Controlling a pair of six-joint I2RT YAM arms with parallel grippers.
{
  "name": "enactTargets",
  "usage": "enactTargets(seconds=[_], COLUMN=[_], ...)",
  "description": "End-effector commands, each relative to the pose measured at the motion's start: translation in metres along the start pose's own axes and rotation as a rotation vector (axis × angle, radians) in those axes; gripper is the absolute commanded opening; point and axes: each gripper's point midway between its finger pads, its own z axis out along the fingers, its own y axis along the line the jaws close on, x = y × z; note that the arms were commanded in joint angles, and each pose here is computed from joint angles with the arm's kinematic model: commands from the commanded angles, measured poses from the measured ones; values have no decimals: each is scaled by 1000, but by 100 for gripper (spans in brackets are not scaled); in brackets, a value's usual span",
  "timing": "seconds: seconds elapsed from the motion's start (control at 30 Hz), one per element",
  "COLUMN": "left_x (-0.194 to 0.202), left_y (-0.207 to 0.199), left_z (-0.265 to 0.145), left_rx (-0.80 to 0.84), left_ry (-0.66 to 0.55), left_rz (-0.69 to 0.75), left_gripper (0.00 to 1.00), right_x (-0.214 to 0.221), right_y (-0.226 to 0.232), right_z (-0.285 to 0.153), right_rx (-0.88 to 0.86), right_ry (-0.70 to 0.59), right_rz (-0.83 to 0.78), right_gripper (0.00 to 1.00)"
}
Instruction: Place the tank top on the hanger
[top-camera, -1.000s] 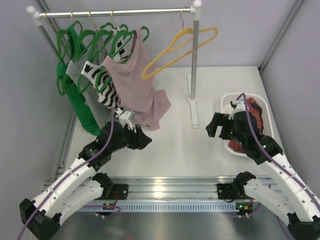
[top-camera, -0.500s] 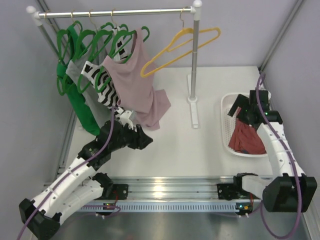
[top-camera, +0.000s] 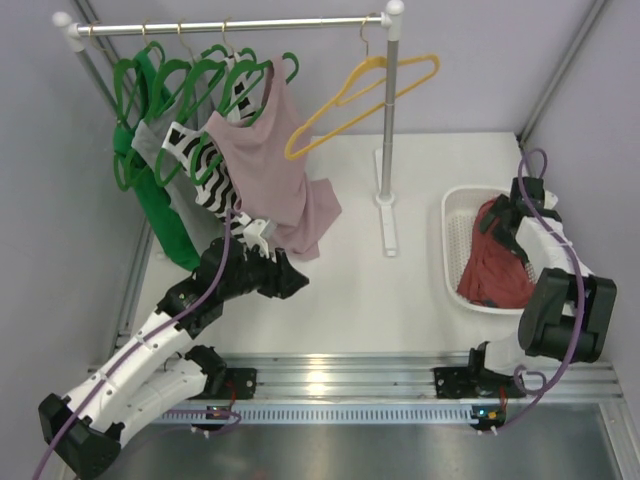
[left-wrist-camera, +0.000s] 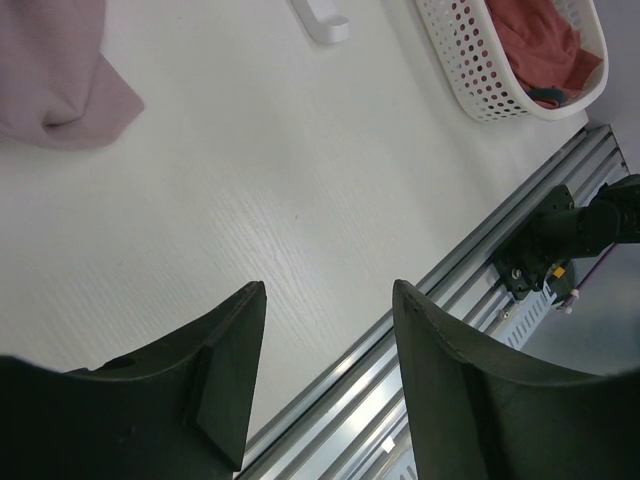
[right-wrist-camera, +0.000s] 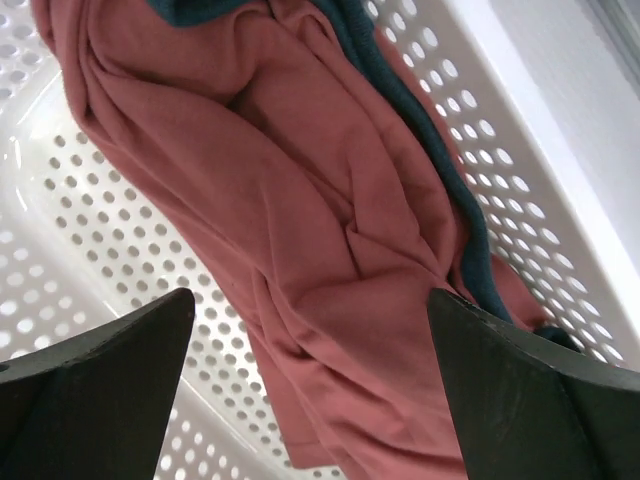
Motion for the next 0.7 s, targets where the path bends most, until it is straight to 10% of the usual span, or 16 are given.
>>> enactTargets(seconds=[0.0, 0.07, 0.4, 0.67], left_x=[-14, -13, -13, -30], left_y=[-14, -13, -12, -18], left_z=[-5, -5, -7, -13], left_rx=[49, 48, 42, 33], left_ry=[-40, -34, -36, -70], left_rz=[38, 41, 52, 69], left_gripper=[59, 59, 59, 58], right_x=[-3, 2, -7, -75], right_y=[4, 2, 13, 59], right_z=[18, 27, 5, -139], right_rx=[-4, 6, -82, -375], right_ry=[-19, -13, -48, -241], right_rz=[34, 21, 14, -2], right_gripper=[100, 97, 4, 0])
